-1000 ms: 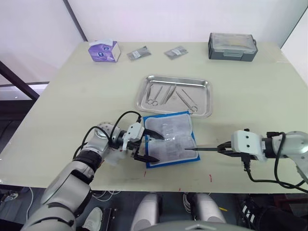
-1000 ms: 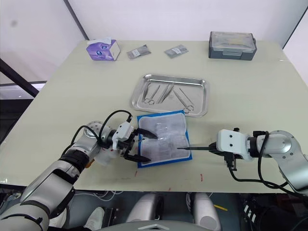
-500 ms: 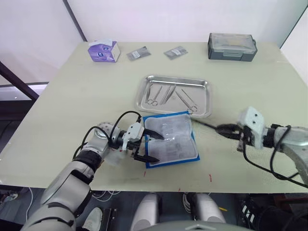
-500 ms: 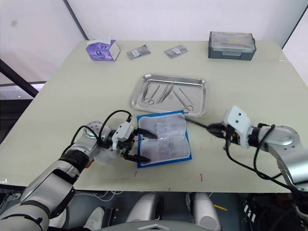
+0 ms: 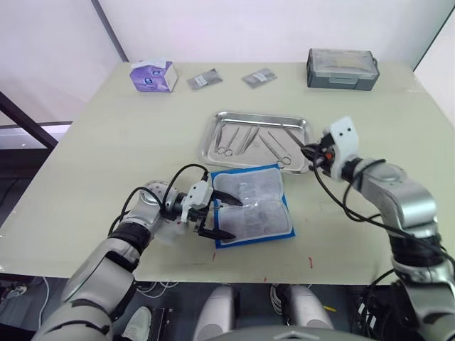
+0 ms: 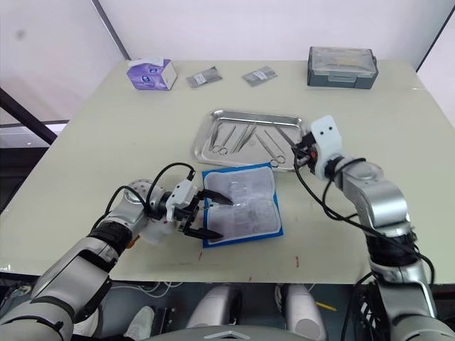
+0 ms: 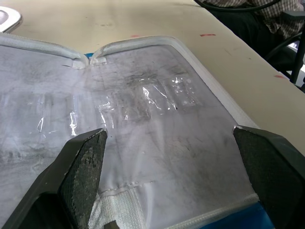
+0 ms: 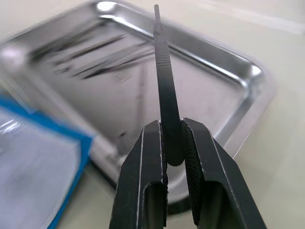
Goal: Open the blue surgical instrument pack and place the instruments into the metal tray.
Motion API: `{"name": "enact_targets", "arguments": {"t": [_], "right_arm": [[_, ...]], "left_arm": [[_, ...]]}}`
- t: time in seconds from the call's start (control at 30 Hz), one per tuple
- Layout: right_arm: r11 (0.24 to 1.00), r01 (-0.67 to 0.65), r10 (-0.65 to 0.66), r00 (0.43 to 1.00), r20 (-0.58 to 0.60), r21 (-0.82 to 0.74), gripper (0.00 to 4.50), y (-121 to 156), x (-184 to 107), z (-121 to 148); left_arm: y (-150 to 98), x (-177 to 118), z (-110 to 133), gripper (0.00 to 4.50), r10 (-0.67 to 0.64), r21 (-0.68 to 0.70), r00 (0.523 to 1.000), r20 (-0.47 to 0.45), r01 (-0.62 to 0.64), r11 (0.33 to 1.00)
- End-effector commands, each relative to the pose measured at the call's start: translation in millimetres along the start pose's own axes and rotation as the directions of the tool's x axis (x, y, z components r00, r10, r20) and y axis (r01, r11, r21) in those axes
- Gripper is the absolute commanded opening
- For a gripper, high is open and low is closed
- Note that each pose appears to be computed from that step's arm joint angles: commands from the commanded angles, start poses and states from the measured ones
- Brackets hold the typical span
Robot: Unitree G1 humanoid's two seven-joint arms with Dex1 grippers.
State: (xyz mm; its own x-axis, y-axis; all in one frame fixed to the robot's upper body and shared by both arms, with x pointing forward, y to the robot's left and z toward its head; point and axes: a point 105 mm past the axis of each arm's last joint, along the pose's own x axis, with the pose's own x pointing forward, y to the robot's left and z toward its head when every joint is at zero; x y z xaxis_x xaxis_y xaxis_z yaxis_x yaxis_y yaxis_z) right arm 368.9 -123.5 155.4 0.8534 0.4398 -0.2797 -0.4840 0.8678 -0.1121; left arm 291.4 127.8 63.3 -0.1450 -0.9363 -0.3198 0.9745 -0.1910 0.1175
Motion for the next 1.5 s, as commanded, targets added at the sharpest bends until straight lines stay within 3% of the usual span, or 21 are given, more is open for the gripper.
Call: {"name": "enact_targets", "arguments": {"t": [0.03,0.7,0.77,0.8,1.0,1.23,1.4,1.5], "right_arm": [[0.997,0.072,-0.071,0.997,-0.025,0.02,0.06,-3.2,15.3,5.5],[0.993,0.11,-0.104,0.987,-0.125,0.042,0.06,-9.6,57.2,0.5],[0.995,0.094,-0.088,0.987,-0.132,0.041,1.02,-7.9,59.8,-0.3],[0.995,0.095,-0.089,0.988,-0.129,0.041,1.2,-8.3,60.6,0.4],[0.995,0.097,-0.095,0.995,-0.04,0.038,4.39,-9.1,61.0,21.7],[1.0,-0.008,0.006,0.99,0.143,0.014,4.39,5.5,45.0,55.1],[0.996,-0.087,0.084,0.922,0.377,-0.009,4.39,15.4,21.8,81.7],[0.992,-0.121,0.121,0.895,0.429,-0.028,4.39,19.0,10.5,82.6]], "left_arm": [[-18.2,7.0,-20.5,4.5,-0.074,-0.098,0.997,-0.027,0.071,0.993],[-18.7,7.9,-20.4,4.5,-0.066,-0.098,0.998,-0.016,0.064,0.993],[-19.2,7.4,-20.9,4.5,-0.064,-0.099,0.998,-0.015,0.062,0.993],[-19.7,7.1,-21.1,4.5,-0.063,-0.1,0.998,-0.015,0.061,0.993],[-19.0,5.7,-19.6,4.5,-0.051,-0.099,0.999,-0.006,0.05,0.994],[-7.0,-4.5,8.8,4.5,-0.002,-0.025,0.997,0.071,0.004,1.0],[2.0,-14.5,49.3,4.5,0.046,0.037,0.982,0.186,-0.053,0.998],[7.9,-18.9,71.9,4.5,0.098,0.032,0.963,0.251,-0.11,0.993]]}}
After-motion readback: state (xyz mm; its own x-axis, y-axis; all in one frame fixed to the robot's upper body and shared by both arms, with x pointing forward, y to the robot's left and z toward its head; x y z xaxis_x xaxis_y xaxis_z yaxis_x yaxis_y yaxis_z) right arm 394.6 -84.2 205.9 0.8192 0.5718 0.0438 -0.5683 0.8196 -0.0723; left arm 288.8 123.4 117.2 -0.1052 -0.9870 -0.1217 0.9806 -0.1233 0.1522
